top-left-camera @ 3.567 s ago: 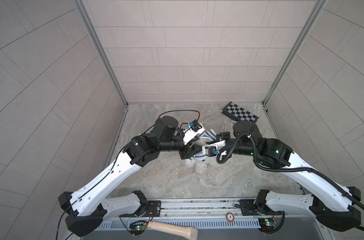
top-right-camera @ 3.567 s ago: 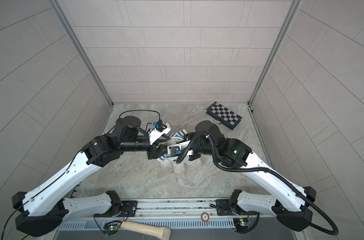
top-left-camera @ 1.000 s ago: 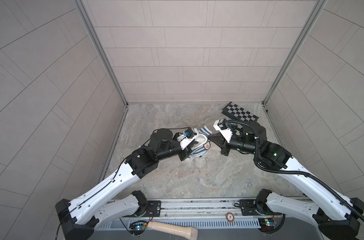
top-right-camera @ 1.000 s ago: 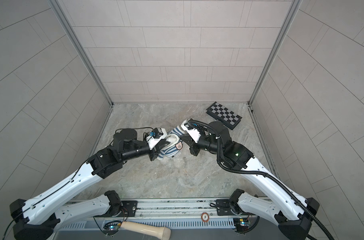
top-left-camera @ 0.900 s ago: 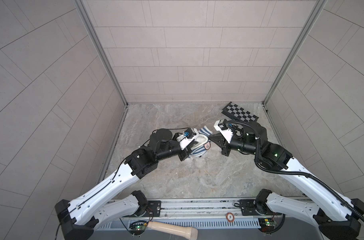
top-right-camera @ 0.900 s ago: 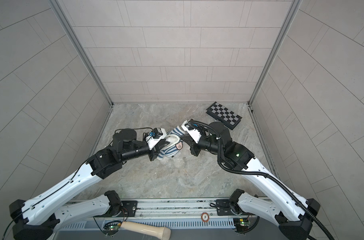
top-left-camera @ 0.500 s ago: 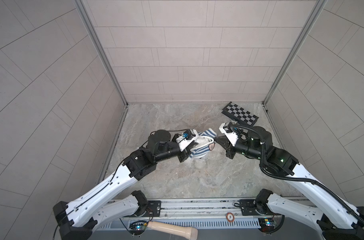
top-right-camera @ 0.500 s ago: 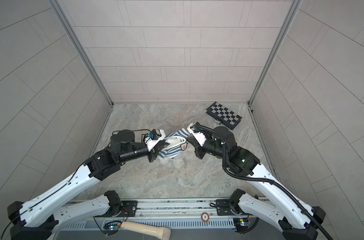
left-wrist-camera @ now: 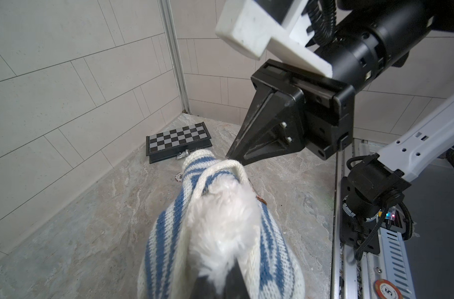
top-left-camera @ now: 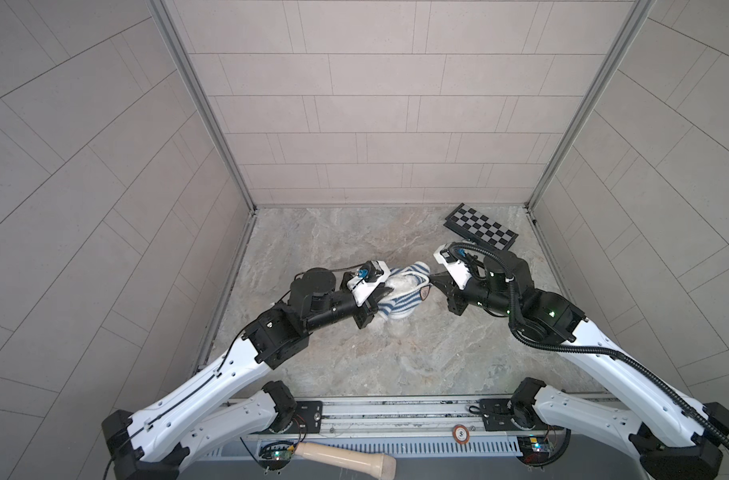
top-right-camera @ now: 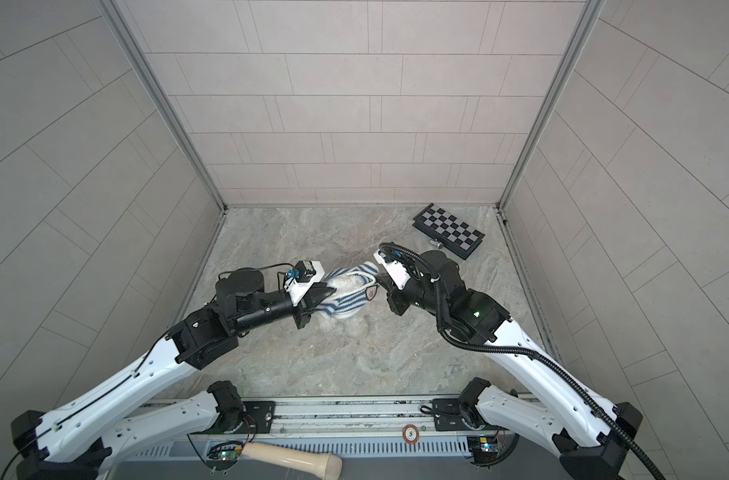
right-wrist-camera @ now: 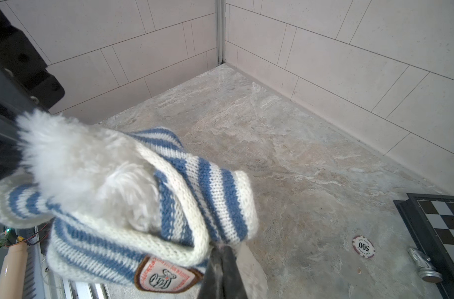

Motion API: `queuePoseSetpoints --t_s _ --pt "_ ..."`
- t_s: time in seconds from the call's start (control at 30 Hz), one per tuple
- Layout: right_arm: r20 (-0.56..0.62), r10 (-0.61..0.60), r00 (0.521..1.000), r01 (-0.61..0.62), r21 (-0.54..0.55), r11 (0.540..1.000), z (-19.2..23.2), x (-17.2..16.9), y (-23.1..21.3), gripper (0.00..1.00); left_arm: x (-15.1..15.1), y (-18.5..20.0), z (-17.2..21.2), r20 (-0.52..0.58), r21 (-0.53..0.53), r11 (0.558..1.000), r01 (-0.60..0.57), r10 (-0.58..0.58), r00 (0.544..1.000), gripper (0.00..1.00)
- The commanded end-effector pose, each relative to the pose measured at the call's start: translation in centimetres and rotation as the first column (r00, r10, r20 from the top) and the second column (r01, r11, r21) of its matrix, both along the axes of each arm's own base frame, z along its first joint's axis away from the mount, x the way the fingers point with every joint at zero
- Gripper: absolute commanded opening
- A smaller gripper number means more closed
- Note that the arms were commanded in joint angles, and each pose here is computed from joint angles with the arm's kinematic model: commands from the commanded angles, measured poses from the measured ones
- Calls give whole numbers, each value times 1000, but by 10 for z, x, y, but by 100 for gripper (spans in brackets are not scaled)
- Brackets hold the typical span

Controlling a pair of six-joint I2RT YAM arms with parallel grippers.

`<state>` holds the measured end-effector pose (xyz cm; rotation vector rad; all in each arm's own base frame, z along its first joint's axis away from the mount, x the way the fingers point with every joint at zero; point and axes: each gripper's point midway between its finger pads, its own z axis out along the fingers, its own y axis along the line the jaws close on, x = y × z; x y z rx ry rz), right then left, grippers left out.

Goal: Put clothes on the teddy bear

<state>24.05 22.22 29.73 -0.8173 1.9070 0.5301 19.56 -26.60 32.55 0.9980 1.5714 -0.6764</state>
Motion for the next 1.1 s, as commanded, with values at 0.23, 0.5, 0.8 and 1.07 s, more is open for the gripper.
queuePoseSetpoints --t_s 0.23,0.5,0.8,1.07 --pt "-67 -6 998 -4 -159 987 -41 -12 -23 0 19 27 45 102 -143 973 -181 196 975 0" --pt "-105 -24 994 -2 -247 969 -73 -6 -26 0 8 23 48 81 -196 973 -120 138 987 0" --pt "-77 -56 995 25 -355 935 -88 8 -35 0 4 30 42 60 -194 971 -137 151 987 0" --pt "-109 -34 993 -11 -388 921 -106 6 -33 0 7 37 46 60 -230 957 -175 193 979 0"
